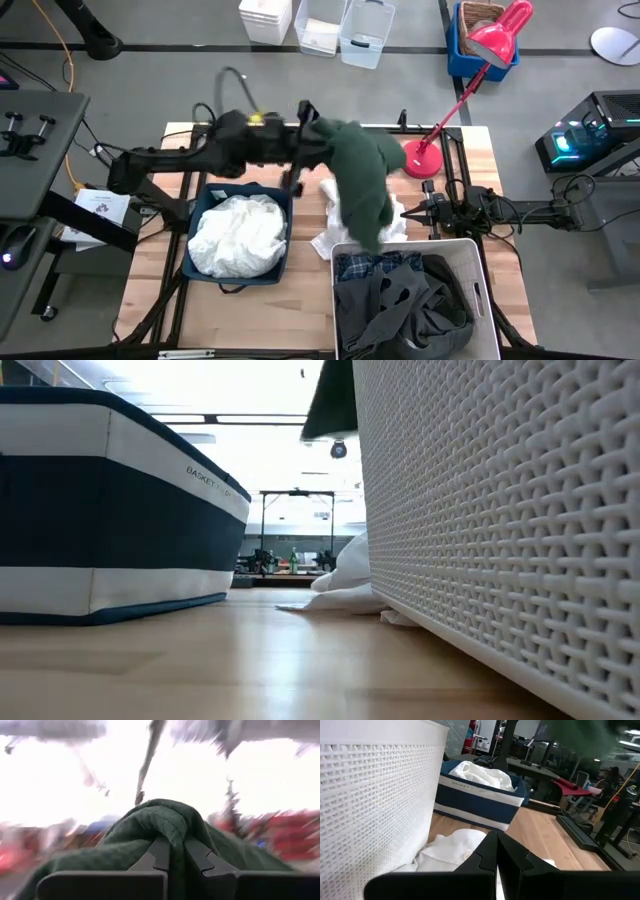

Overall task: Sort clothes
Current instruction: Put the green shirt into the white laundry bin, then put the white polo into the blue laundry bin

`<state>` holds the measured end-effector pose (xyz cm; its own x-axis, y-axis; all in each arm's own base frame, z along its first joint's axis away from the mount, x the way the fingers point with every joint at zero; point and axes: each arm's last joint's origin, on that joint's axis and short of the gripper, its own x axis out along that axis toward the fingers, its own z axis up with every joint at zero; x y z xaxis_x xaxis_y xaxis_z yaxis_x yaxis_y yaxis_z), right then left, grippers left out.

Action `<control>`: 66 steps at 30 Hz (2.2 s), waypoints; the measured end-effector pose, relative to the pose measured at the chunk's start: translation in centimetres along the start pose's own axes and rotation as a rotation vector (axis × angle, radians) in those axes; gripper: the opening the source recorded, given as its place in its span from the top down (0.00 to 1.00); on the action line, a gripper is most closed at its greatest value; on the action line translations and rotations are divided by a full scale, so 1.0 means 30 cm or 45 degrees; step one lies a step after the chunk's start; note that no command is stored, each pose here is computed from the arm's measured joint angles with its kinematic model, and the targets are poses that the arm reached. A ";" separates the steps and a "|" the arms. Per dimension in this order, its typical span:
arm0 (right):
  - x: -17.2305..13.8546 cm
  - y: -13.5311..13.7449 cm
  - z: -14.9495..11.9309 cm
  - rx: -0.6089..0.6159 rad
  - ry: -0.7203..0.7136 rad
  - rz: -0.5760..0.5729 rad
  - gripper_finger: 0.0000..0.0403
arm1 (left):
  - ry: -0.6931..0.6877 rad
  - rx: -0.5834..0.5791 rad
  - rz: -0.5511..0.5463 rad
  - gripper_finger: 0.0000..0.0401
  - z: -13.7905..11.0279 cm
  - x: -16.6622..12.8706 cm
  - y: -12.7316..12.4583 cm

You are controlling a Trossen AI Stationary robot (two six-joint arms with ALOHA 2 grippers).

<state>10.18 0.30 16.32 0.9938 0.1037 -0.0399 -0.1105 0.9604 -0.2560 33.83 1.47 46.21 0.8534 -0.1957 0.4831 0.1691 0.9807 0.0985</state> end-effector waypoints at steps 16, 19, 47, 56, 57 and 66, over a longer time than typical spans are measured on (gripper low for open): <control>0.000 0.000 0.000 0.000 0.000 0.000 1.00 | -0.218 -0.319 -0.456 0.99 -0.101 0.293 -0.361; 0.000 0.000 0.000 0.000 0.000 0.000 1.00 | -0.073 -0.459 -0.411 0.99 -0.240 0.320 -0.379; 0.000 0.000 0.000 0.000 0.001 0.000 1.00 | 1.287 -0.386 -0.171 0.59 -0.755 0.190 -0.558; 0.000 0.000 0.000 0.000 0.001 0.001 1.00 | 1.020 -0.301 -0.222 0.35 -0.461 0.218 -0.498; 0.000 0.000 0.000 0.000 0.000 0.001 1.00 | 0.985 -0.289 -0.221 0.34 -0.413 0.216 -0.483; 0.000 0.000 0.000 0.000 0.000 0.001 1.00 | 1.065 -0.211 0.005 0.32 -0.243 0.113 -0.205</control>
<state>10.18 0.30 16.31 0.9938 0.1040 -0.0404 -0.1109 0.9604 -0.2557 39.28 -5.20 40.92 0.9264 -0.1902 -0.3248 0.1799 0.9817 -0.0619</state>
